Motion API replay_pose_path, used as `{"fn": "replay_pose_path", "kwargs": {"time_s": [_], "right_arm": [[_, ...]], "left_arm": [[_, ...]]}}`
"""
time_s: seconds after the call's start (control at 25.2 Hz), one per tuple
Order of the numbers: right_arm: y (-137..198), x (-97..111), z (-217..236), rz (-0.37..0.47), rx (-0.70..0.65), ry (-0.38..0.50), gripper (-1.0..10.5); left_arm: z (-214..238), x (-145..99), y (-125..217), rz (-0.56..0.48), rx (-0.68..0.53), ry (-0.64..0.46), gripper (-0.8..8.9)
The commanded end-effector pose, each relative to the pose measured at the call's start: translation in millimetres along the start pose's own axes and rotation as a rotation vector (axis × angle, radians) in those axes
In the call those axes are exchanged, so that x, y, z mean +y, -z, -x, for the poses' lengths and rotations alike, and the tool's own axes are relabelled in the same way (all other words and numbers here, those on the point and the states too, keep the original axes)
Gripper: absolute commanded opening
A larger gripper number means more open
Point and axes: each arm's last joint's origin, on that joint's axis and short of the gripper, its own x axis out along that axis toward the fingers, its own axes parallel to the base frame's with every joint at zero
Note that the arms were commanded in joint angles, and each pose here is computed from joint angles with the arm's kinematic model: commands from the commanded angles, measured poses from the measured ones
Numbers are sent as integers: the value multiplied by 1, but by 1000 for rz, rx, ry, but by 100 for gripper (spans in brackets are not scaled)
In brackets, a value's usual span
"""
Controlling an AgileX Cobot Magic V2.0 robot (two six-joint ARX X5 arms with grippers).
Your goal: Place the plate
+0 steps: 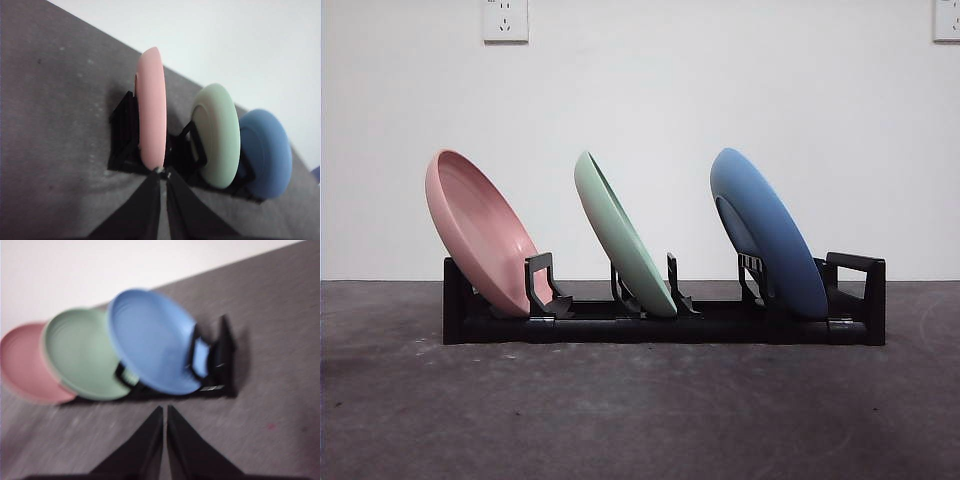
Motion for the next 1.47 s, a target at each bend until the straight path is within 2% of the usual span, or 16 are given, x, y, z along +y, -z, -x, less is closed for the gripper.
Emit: {"fn": "replay_pose_path", "kwargs": {"time_s": [0.04,0.2,0.48,0.63,0.87,0.91,1.03,1.07,1.27,1.47], "right_arm": [[-13,7,2,17,81,-17,11],[-34,17,2,-18,192,-40,11],[-62,30,-4,-21,367,-36,11],[-71,35,-17,0,478,-45,11],[-80,43,-50,93,583,-99,13],[-80,44,-55,110,594,-111,29],[-78,47,-68,123,628,-125,257],[-77,47,-71,129,633,-117,304],[-75,50,-82,127,689,-34,309],[-92,57,-121,125,751,-21,309]], "left_arm": [[6,-12,-17,-126,71,-26,18],[7,-23,-35,-156,229,-85,18],[3,-37,-59,-137,372,-120,17],[-3,-44,-69,-150,456,-119,17],[-29,-51,-79,-280,610,-69,32],[-35,-51,-78,-283,623,-64,48],[-45,-50,-77,-277,654,-63,336],[-46,-50,-77,-277,660,-62,351],[-48,-51,-78,-283,636,-52,348],[-50,-52,-81,-269,598,-47,348]]}}
